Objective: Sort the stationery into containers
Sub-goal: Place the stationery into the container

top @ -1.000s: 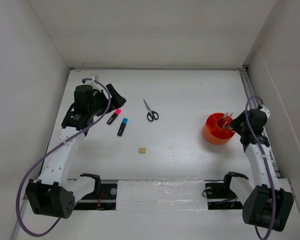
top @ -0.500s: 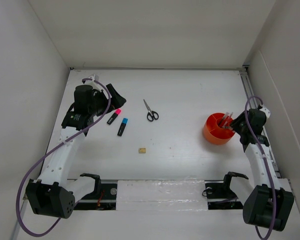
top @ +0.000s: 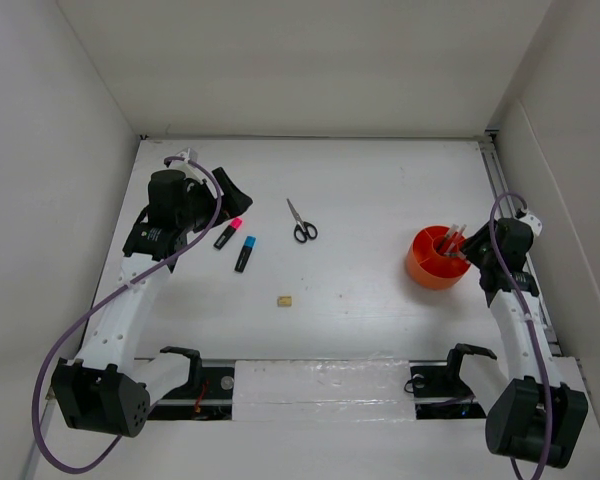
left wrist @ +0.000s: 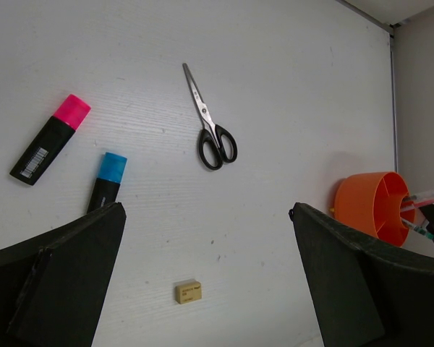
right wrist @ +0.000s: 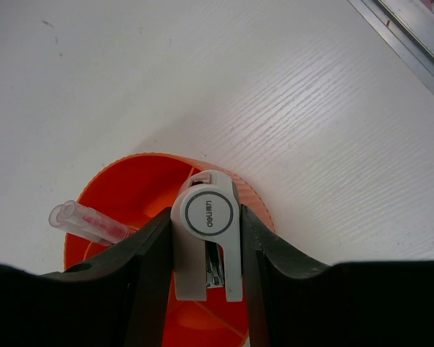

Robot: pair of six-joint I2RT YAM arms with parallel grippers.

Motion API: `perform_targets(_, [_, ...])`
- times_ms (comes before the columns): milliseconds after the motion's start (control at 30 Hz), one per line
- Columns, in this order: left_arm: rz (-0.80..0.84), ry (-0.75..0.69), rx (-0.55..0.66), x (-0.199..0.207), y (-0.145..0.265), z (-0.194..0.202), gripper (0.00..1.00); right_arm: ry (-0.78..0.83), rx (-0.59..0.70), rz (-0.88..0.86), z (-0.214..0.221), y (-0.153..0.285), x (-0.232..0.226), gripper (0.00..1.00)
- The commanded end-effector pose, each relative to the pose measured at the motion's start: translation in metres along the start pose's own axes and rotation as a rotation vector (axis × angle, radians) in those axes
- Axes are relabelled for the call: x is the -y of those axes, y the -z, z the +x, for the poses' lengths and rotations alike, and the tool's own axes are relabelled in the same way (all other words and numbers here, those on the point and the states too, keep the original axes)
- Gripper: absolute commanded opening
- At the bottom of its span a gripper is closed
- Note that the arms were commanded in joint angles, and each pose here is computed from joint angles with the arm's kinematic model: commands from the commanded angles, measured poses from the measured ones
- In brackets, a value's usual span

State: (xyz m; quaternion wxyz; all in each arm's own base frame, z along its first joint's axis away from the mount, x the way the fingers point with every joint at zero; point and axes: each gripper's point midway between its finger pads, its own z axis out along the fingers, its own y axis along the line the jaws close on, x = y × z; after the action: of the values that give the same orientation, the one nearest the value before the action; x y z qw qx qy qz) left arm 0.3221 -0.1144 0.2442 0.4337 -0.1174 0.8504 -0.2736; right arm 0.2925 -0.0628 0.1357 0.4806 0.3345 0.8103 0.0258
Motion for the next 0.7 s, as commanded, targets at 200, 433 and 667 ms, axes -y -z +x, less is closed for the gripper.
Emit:
perform_targets(200, [0.03, -0.028, 0.044, 0.0061, 0.0055, -0.0079, 0.99, 0.015, 0.041, -0.007, -0.0107, 0.0039, -0.0047, 0.24])
perform_targets(433, [0.03, -0.028, 0.044, 0.0061, 0.0055, -0.0079, 0.99, 0.017, 0.03, 0.01, -0.0078, 0.0005, -0.0016, 0.31])
perform_targets(667, [0.03, -0.028, 0.044, 0.0061, 0.0055, -0.0079, 0.99, 0.016, 0.038, 0.006, -0.0097, 0.0021, -0.0025, 0.39])
